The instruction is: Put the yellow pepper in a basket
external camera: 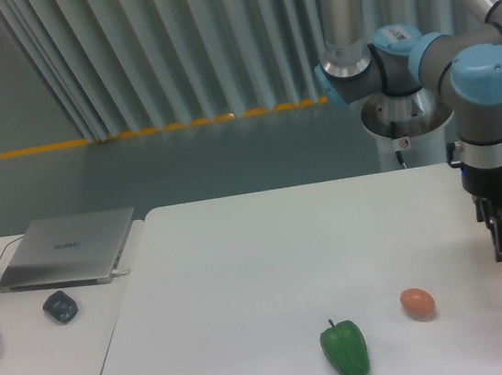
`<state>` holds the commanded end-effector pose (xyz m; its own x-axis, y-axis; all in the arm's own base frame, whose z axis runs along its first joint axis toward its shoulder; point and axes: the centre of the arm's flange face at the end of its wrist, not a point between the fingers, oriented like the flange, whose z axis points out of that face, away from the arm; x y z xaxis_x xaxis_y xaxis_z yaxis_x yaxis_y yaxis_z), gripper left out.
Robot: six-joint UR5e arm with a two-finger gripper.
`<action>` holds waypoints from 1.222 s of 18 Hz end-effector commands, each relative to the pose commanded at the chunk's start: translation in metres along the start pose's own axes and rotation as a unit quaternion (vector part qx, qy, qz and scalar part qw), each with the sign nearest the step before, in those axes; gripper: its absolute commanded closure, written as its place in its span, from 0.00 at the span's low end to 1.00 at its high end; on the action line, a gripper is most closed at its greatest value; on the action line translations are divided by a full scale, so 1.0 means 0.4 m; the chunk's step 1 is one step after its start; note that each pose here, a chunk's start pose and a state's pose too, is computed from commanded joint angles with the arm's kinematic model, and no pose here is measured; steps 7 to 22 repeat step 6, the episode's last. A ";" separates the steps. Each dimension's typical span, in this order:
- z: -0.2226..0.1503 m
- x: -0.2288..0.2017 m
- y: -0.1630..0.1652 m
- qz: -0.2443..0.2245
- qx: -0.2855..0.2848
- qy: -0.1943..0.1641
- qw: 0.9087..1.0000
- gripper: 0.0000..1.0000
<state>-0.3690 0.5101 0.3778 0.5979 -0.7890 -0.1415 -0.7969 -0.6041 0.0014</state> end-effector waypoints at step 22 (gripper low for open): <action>0.022 -0.016 -0.084 -0.021 -0.034 -0.005 0.999 0.00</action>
